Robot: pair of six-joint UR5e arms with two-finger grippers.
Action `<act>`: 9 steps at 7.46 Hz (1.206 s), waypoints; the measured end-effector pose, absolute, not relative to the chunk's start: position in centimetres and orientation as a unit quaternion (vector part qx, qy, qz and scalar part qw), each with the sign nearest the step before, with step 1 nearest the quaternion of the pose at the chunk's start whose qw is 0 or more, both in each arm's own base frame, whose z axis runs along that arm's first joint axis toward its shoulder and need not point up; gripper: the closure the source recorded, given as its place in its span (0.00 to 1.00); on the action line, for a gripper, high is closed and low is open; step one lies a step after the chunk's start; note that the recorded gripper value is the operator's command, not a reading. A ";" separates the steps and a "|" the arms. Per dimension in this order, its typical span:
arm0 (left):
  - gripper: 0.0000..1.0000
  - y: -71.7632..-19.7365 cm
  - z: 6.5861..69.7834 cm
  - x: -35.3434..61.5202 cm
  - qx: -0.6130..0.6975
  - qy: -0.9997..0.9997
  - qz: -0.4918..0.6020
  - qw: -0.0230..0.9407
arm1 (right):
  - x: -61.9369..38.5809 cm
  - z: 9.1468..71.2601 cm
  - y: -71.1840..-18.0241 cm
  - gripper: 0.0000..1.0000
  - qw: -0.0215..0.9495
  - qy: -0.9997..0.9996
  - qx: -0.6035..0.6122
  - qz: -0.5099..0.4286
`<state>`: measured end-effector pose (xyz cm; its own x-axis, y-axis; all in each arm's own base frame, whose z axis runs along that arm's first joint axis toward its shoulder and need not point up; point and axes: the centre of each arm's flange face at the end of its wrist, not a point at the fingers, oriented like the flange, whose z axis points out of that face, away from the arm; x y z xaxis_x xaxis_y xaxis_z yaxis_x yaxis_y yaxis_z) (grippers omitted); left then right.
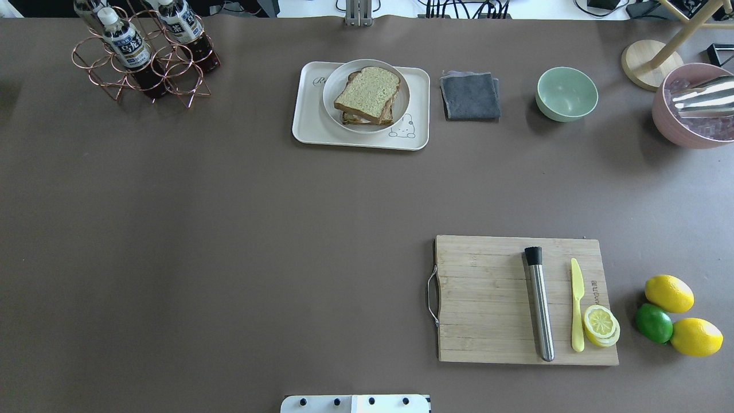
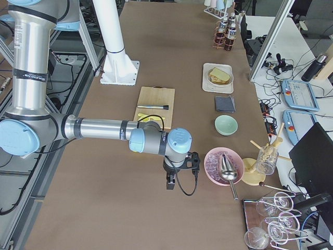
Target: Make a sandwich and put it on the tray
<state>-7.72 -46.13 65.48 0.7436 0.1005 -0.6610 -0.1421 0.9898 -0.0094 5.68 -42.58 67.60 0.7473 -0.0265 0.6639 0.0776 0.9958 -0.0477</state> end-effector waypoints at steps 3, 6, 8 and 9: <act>0.02 -46.0 65.8 -7.7 -0.034 0.353 0.062 0.933 | 5.7 67.4 -42.7 0.00 0.934 -0.354 -0.032 -0.029; 0.02 -45.9 66.0 -7.7 -0.035 0.354 0.061 0.933 | 5.7 67.4 -42.6 0.00 0.934 -0.354 -0.029 -0.030; 0.02 -45.9 66.0 -7.7 -0.036 0.354 0.060 0.933 | 5.7 67.5 -42.5 0.00 0.934 -0.354 -0.030 -0.030; 0.01 -45.9 66.0 -7.7 -0.036 0.354 0.060 0.933 | 5.7 67.6 -42.4 0.00 0.934 -0.354 -0.031 -0.030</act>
